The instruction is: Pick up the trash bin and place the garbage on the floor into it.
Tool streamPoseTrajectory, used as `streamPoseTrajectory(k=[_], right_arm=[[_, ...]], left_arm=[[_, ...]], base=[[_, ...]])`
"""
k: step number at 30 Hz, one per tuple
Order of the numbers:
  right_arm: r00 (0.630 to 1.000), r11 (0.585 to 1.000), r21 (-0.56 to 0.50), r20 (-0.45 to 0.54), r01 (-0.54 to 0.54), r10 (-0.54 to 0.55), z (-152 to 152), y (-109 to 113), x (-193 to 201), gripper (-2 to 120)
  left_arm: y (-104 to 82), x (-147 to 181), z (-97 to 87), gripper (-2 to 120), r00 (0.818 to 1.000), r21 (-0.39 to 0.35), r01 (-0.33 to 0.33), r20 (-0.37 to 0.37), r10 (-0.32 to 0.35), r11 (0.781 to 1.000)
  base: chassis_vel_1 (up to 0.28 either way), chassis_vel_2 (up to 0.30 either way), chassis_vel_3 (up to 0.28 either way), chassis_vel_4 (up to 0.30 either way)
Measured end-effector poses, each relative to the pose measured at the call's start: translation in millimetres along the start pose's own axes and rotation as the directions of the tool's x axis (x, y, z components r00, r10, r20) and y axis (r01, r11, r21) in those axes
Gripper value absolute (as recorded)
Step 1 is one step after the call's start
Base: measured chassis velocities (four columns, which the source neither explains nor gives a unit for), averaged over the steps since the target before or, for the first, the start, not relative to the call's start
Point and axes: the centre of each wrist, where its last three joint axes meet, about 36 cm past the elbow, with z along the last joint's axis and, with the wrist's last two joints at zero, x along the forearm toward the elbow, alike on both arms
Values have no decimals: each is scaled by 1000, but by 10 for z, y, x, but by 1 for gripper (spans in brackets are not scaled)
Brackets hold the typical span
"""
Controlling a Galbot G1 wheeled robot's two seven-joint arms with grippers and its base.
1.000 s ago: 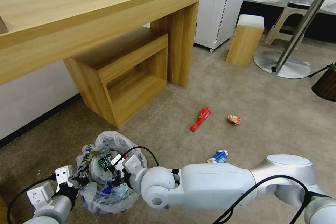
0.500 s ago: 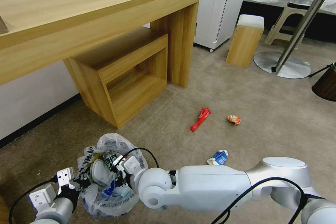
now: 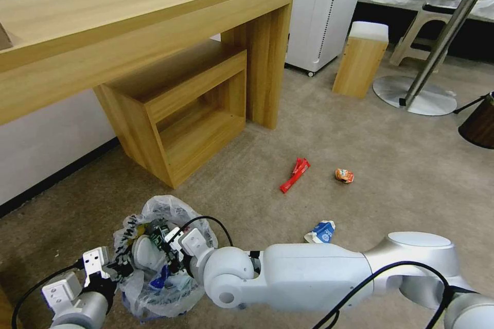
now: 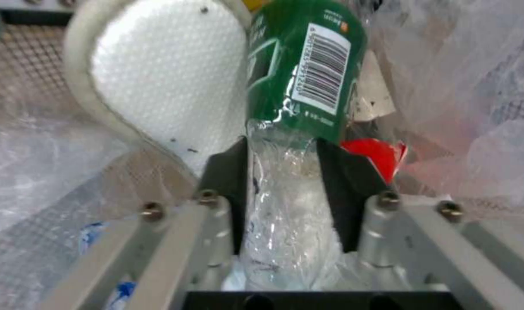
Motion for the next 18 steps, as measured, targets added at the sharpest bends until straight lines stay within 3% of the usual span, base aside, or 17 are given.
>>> streamPoseTrajectory(k=[1,6,18], right_arm=[[1000,1000,0,3,3,-3,-2,2,20,41],[1000,1000,0,16,13,-13,-35,-3,100,61],[976,992,13,173,128,-129,-39,-74,174,99]], left_arm=[[0,4,4,0,1000,0,1,-1,-1,1000],[1,16,26,0,1000,1,8,-4,-8,1000],[-14,20,44,0,1000,13,12,-1,-12,1000]], base=[[0,0,0,0],[0,0,0,0],[0,0,0,0]])
